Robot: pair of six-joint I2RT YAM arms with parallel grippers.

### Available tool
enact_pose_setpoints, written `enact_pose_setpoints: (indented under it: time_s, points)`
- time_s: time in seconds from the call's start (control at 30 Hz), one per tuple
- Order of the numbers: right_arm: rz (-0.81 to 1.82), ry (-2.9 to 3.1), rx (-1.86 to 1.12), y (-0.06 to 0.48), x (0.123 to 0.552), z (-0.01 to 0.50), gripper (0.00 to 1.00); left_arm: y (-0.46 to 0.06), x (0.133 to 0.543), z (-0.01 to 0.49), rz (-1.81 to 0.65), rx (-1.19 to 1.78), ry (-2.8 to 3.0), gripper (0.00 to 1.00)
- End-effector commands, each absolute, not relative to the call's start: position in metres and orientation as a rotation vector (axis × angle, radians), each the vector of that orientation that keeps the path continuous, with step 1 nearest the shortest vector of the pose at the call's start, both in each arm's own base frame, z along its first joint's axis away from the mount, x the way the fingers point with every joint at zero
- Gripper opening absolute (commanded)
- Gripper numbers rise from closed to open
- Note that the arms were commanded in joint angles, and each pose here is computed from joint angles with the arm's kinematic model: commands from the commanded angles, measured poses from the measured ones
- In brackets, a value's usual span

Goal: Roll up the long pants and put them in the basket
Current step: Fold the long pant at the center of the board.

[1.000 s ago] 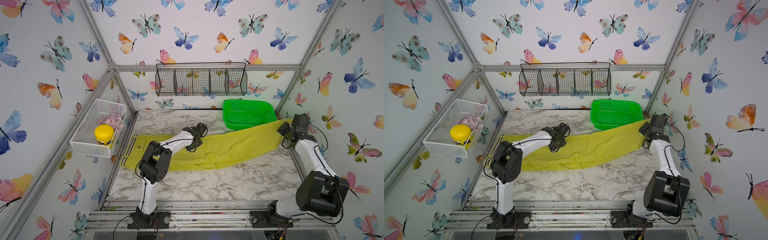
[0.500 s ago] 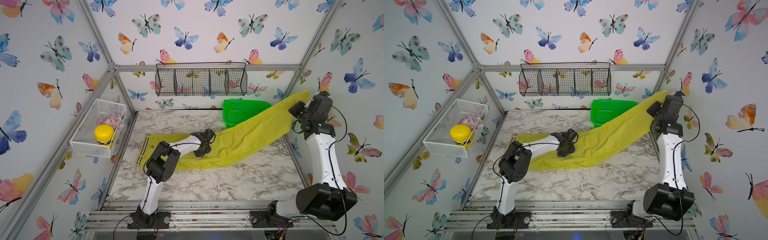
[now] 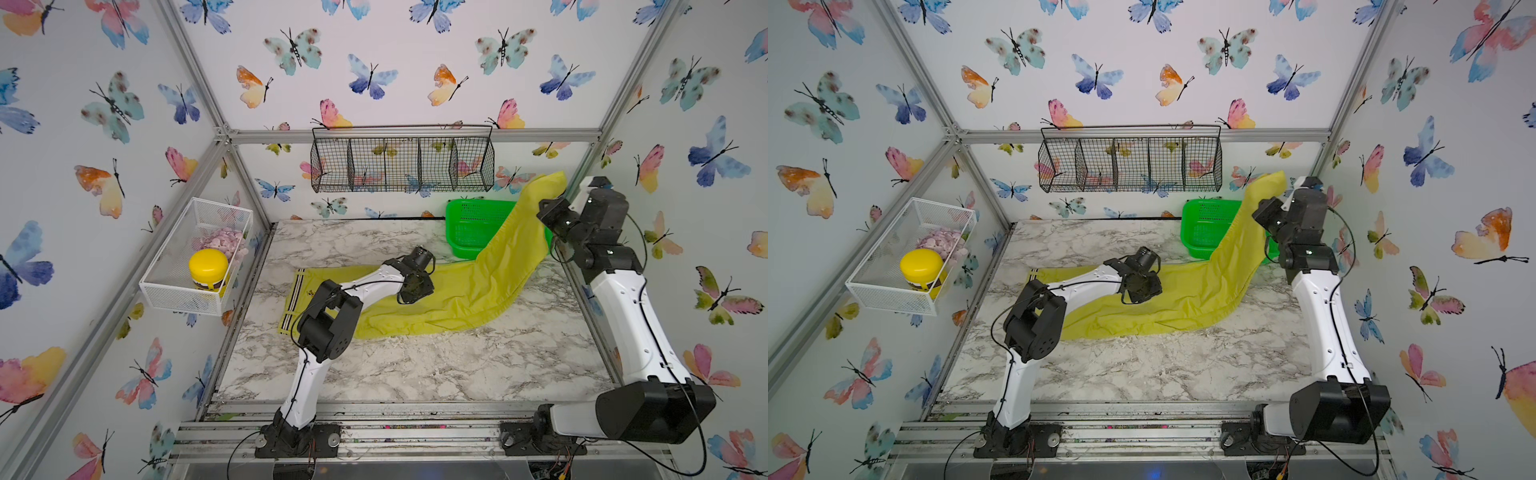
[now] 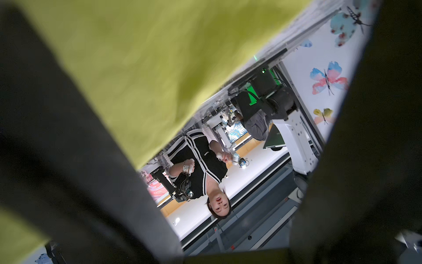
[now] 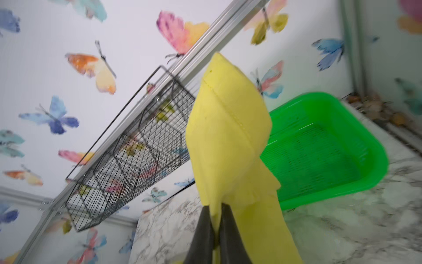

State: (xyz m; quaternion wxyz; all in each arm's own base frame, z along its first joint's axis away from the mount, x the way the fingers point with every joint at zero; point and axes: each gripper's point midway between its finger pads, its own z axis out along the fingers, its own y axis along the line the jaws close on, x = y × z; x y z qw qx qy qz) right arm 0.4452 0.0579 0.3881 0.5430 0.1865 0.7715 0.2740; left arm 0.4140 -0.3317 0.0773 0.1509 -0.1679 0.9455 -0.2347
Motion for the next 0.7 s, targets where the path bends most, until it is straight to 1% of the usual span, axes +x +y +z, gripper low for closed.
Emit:
enact_pose_setpoints:
  time_s: [0.0, 0.13, 0.17, 0.3, 0.37, 0.43, 0.5, 0.67]
  points:
    - [0.692, 1.838, 0.338, 0.112, 0.449, 0.382, 0.04, -0.267, 0.446, 0.184, -0.809, -0.570, 2.458, 0.22]
    - [0.745, 1.912, 0.217, 0.188, 0.447, 0.362, 0.04, -0.193, 0.439, 0.251, -0.771, -0.657, 2.262, 0.28]
    - [0.761, 1.927, 0.185, 0.206, 0.446, 0.357, 0.04, -0.173, 0.435, 0.267, -0.758, -0.680, 2.210, 0.32]
    - [0.829, 1.992, 0.091, 0.271, 0.443, 0.333, 0.04, -0.113, 0.408, 0.321, -0.697, -0.728, 2.019, 0.45]
    - [0.869, 2.018, 0.035, 0.306, 0.439, 0.321, 0.04, -0.086, 0.389, 0.347, -0.626, -0.750, 1.920, 0.49]
    - [0.899, 2.047, -0.030, 0.344, 0.435, 0.308, 0.04, -0.067, 0.370, 0.366, -0.569, -0.763, 1.853, 0.56]
    - [0.935, 2.073, -0.088, 0.379, 0.433, 0.295, 0.04, -0.051, 0.353, 0.379, -0.526, -0.787, 1.810, 0.59]
    - [1.024, 2.123, -0.202, 0.459, 0.428, 0.260, 0.04, -0.023, 0.319, 0.393, -0.439, -0.813, 1.763, 0.62]
